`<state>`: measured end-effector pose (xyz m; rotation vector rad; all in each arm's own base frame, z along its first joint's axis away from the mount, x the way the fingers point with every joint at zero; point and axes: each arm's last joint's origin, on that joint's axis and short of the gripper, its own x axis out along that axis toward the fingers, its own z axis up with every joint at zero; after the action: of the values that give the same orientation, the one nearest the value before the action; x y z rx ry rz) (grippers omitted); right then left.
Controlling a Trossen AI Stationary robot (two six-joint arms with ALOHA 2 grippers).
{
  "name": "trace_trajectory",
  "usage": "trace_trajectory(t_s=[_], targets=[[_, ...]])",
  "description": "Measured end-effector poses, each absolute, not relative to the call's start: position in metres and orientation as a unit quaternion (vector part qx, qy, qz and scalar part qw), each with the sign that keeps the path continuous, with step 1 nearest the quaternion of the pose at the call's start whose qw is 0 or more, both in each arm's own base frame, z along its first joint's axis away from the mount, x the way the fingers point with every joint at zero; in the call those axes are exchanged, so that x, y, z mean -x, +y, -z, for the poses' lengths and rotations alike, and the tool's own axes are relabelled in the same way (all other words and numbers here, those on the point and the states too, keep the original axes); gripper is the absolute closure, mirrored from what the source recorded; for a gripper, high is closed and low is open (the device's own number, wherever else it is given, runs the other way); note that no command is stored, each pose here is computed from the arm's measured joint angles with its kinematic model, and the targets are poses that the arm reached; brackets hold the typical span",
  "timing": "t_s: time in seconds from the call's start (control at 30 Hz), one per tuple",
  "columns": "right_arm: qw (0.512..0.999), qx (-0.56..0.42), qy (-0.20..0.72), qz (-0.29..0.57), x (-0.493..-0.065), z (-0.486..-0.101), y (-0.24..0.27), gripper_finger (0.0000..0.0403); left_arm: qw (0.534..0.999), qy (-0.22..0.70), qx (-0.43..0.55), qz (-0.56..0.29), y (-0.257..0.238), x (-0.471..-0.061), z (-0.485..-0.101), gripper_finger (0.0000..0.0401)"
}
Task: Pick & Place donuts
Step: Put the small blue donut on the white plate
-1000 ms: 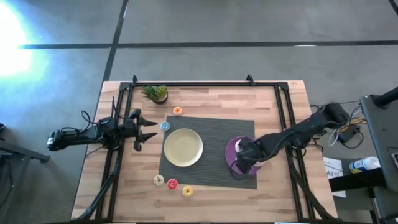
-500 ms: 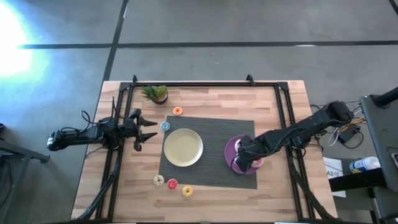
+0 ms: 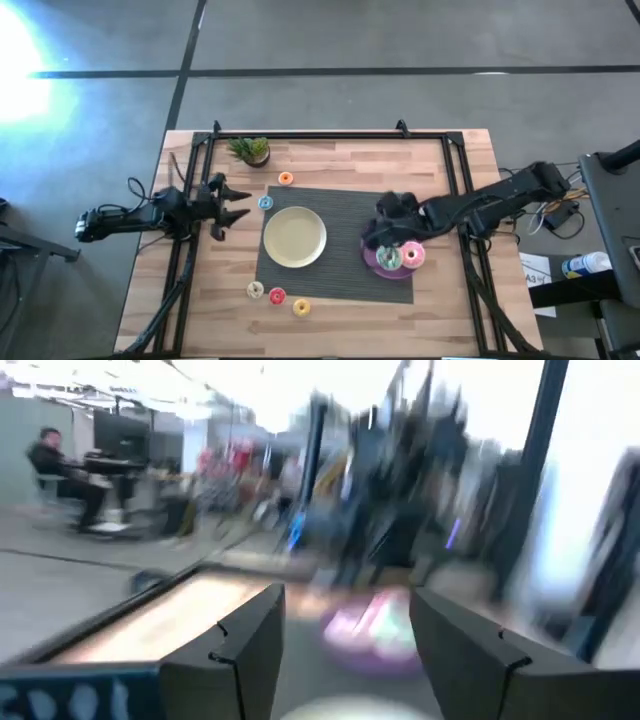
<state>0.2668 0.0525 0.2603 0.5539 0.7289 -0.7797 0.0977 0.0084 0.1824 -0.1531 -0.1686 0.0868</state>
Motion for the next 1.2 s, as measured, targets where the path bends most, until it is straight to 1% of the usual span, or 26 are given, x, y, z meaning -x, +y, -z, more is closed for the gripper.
trace_trajectory(t_s=[0.07, 0.17, 0.27, 0.4, 0.6, 0.73, 0.8, 0.87, 1.0, 1.1, 1.2], targets=[[0.816, -0.289, 0.301, 0.401, -0.277, -0.261, 0.038, 0.017, 0.977, -0.145, 0.152, -0.027, 0.008, -0.095, -0.194, 0.0211], [0.803, -0.32, 0.267, 0.426, -0.292, -0.259, 0.015, 0.017, 0.952, -0.196, 0.235, -0.002, 0.008, -0.092, -0.203, 0.0211], [0.791, -0.341, 0.255, 0.439, -0.307, -0.254, -0.011, 0.017, 0.935, -0.225, 0.275, 0.014, 0.008, -0.09, -0.208, 0.0211], [0.778, -0.371, 0.27, 0.429, -0.326, -0.246, -0.046, 0.017, 0.897, -0.292, 0.33, -0.023, 0.012, -0.084, -0.217, 0.0211], [0.789, -0.37, 0.34, 0.355, -0.35, -0.239, -0.079, 0.017, 0.887, -0.29, 0.358, -0.021, 0.012, -0.085, -0.216, 0.0211], [0.797, -0.361, 0.338, 0.346, -0.36, -0.243, -0.091, 0.0172, 0.879, -0.284, 0.382, -0.017, 0.012, -0.087, -0.215, 0.0211], [0.798, -0.358, 0.337, 0.348, -0.364, -0.244, -0.099, 0.0172, 0.86, -0.282, 0.425, -0.031, 0.014, -0.088, -0.213, 0.0211], [0.799, -0.356, 0.337, 0.347, -0.367, -0.244, -0.108, 0.0172, 0.836, -0.266, 0.474, -0.074, 0.016, -0.092, -0.205, 0.0211], [0.799, -0.36, 0.341, 0.34, -0.369, -0.242, -0.132, 0.0172, 0.806, -0.135, 0.543, -0.194, 0.019, -0.099, -0.181, 0.0211], [0.797, -0.37, 0.352, 0.323, -0.37, -0.237, -0.147, 0.017, 0.78, -0.035, 0.565, -0.268, 0.019, -0.099, -0.169, 0.0211], [0.791, -0.386, 0.358, 0.313, -0.371, -0.232, -0.158, 0.017, 0.767, 0.033, 0.566, -0.301, 0.018, -0.098, -0.168, 0.0211]])
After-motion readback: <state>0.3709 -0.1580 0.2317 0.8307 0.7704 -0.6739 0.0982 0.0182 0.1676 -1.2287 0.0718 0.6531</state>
